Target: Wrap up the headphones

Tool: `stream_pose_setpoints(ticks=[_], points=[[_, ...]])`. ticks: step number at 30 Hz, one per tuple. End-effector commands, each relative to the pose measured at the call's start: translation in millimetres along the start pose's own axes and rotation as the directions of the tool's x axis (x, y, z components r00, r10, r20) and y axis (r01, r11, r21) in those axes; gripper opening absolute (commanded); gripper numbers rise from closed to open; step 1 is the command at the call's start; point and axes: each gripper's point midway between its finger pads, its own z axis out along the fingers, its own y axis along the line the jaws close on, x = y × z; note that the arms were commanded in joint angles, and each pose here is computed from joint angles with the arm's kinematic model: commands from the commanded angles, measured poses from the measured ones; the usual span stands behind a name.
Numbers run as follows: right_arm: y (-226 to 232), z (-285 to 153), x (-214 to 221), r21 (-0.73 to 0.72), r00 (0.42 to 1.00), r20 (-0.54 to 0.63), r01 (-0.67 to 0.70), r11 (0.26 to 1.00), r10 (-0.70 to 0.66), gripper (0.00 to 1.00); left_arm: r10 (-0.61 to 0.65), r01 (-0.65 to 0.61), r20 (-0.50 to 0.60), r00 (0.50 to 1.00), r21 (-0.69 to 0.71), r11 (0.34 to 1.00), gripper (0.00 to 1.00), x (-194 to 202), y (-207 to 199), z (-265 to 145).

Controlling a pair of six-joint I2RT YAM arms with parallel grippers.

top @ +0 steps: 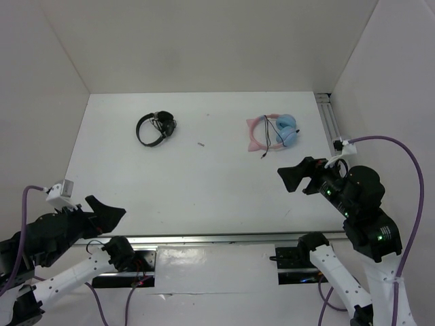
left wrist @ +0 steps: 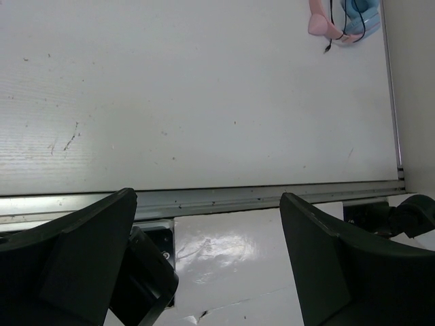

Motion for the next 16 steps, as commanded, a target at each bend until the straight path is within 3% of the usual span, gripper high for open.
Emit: stream_pose_setpoints(ticks=[1,16], points=[[4.2,-10.6,-10.6,-0.004,0.999,0.036,0.025,1.000,-0.024,1.00,0.008,-0.009,0.016,1.000,0.021,1.000,1.00,-2.4,-1.3,-2.4],[1.1,-15.8,-9.1,0.012,0.999,0.046,0.025,1.000,-0.025,1.00,-0.001,0.000,0.026,1.000,0.033,0.999,1.00,-3.0,0.0,-4.8]])
